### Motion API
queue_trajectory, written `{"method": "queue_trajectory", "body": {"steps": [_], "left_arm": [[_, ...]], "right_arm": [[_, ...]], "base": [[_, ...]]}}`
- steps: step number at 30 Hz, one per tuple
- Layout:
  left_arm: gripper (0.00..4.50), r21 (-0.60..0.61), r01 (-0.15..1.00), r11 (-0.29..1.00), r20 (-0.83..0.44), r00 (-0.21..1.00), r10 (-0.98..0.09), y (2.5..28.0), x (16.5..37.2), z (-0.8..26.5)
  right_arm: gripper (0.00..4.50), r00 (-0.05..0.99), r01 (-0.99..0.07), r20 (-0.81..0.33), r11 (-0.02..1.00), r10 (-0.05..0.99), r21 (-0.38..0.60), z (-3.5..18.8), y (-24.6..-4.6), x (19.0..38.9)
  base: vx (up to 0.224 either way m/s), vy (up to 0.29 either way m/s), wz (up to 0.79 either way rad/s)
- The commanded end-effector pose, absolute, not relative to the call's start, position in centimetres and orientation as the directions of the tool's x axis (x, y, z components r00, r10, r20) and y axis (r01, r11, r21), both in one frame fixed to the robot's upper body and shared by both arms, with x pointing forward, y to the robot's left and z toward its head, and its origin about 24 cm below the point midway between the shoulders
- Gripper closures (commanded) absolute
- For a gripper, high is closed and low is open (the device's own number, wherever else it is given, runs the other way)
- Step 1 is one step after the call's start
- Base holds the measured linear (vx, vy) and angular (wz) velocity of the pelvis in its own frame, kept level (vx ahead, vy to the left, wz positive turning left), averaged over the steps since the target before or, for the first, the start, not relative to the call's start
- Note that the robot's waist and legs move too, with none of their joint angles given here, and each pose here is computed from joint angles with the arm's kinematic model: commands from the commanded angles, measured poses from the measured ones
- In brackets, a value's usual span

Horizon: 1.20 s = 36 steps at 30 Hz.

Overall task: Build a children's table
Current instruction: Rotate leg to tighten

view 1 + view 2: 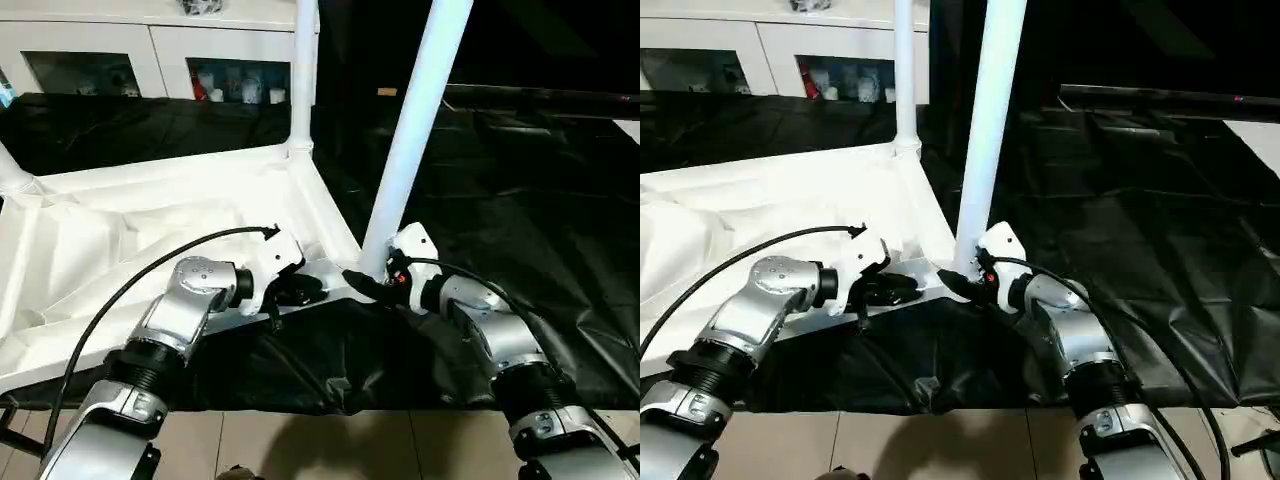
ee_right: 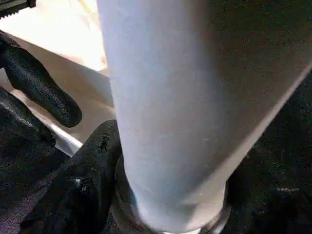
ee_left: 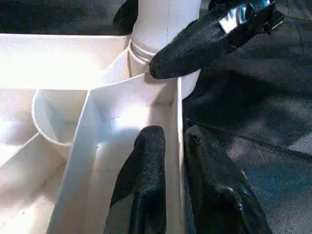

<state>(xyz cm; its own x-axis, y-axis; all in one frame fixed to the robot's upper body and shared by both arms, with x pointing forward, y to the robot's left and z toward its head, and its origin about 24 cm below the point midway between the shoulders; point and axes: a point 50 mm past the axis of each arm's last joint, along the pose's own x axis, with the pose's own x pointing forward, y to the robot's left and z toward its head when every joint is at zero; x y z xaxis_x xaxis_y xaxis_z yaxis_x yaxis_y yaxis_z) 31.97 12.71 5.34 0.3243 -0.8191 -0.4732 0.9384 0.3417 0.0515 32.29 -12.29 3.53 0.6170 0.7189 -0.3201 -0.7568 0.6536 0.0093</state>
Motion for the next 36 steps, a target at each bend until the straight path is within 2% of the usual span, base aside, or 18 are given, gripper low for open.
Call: {"method": "queue_trajectory", "body": {"steps": [1,6,7,10,13,20,21,23,24,25,27,30,32,33,34,36], "left_arm": [[3.65,0.063,0.948,0.311,-0.485,0.301,-0.821,12.6,32.0,5.3],[3.65,0.039,0.955,0.292,-0.508,0.271,-0.817,12.6,31.9,4.8],[3.93,0.031,0.956,0.290,-0.513,0.264,-0.816,12.7,31.8,4.7],[3.93,0.021,0.961,0.277,-0.526,0.246,-0.814,12.8,31.8,4.6],[4.30,0.015,0.967,0.256,-0.537,0.224,-0.813,13.0,31.7,4.6],[4.45,-0.004,0.978,0.207,-0.550,0.170,-0.817,13.1,31.5,4.6],[4.49,-0.004,0.978,0.207,-0.550,0.170,-0.817,13.1,31.5,4.6],[4.49,-0.002,0.984,0.181,-0.540,0.151,-0.828,13.1,31.4,4.7],[4.50,-0.014,0.988,0.154,-0.510,0.125,-0.851,12.9,31.2,5.0],[4.50,-0.014,0.988,0.154,-0.510,0.125,-0.851,12.9,31.2,5.0],[4.50,-0.032,0.992,0.122,-0.484,0.091,-0.870,12.8,30.9,5.3],[4.50,-0.048,0.996,0.079,-0.475,0.047,-0.879,12.8,30.5,5.4],[4.50,-0.056,0.996,0.064,-0.473,0.030,-0.880,12.8,30.3,5.4],[4.50,-0.074,0.996,0.044,-0.473,0.004,-0.881,13.0,30.1,5.3],[4.50,-0.074,0.996,0.044,-0.473,0.004,-0.881,13.0,30.1,5.3],[4.50,-0.082,0.996,0.034,-0.473,-0.009,-0.881,13.1,29.9,5.3]], "right_arm": [[1.31,0.584,-0.775,-0.368,0.632,0.724,0.013,2.7,-12.3,31.9],[1.31,0.575,-0.780,-0.375,0.625,0.727,0.015,2.6,-12.3,31.8],[1.31,0.575,-0.780,-0.375,0.625,0.727,0.015,2.6,-12.4,31.8],[1.31,0.575,-0.781,-0.376,0.625,0.727,0.015,2.7,-12.5,31.8],[1.31,0.576,-0.780,-0.378,0.626,0.725,0.013,2.7,-12.6,31.9],[1.31,0.564,-0.795,-0.379,0.607,0.734,-0.010,2.9,-12.7,32.0],[1.13,0.564,-0.795,-0.379,0.607,0.734,-0.010,2.9,-12.7,32.0],[1.13,0.533,-0.823,-0.362,0.568,0.765,-0.013,3.4,-12.9,32.0],[0.99,0.477,-0.862,-0.345,0.507,0.808,-0.005,4.0,-13.2,31.8],[0.99,0.477,-0.862,-0.345,0.507,0.808,-0.005,4.0,-13.2,31.8],[0.66,0.421,-0.895,-0.348,0.446,0.838,-0.008,4.5,-13.5,31.6],[0.42,0.380,-0.917,-0.364,0.397,0.850,-0.029,4.8,-13.9,31.6],[0.42,0.358,-0.927,-0.368,0.375,0.858,-0.029,4.9,-14.0,31.5],[0.42,0.296,-0.948,-0.379,0.318,0.877,-0.005,5.0,-14.1,31.2],[0.42,0.296,-0.948,-0.379,0.318,0.877,-0.005,5.0,-14.1,31.2],[0.74,0.224,-0.967,-0.396,0.253,0.891,0.022,4.9,-14.3,30.8]], "base": [[0.000,0.000,0.00],[0.000,0.000,0.00],[0.000,0.000,0.00],[0.000,0.000,0.00],[0.000,0.000,0.00],[0.000,0.000,0.00],[0.000,0.000,0.00],[0.000,0.000,0.00],[0.000,0.000,0.00],[0.000,0.000,0.00],[0.000,0.000,0.00],[0.000,0.000,0.00],[0.000,0.000,0.00],[0.000,0.000,0.00],[0.000,0.000,0.00],[0.000,0.000,0.00]]}}
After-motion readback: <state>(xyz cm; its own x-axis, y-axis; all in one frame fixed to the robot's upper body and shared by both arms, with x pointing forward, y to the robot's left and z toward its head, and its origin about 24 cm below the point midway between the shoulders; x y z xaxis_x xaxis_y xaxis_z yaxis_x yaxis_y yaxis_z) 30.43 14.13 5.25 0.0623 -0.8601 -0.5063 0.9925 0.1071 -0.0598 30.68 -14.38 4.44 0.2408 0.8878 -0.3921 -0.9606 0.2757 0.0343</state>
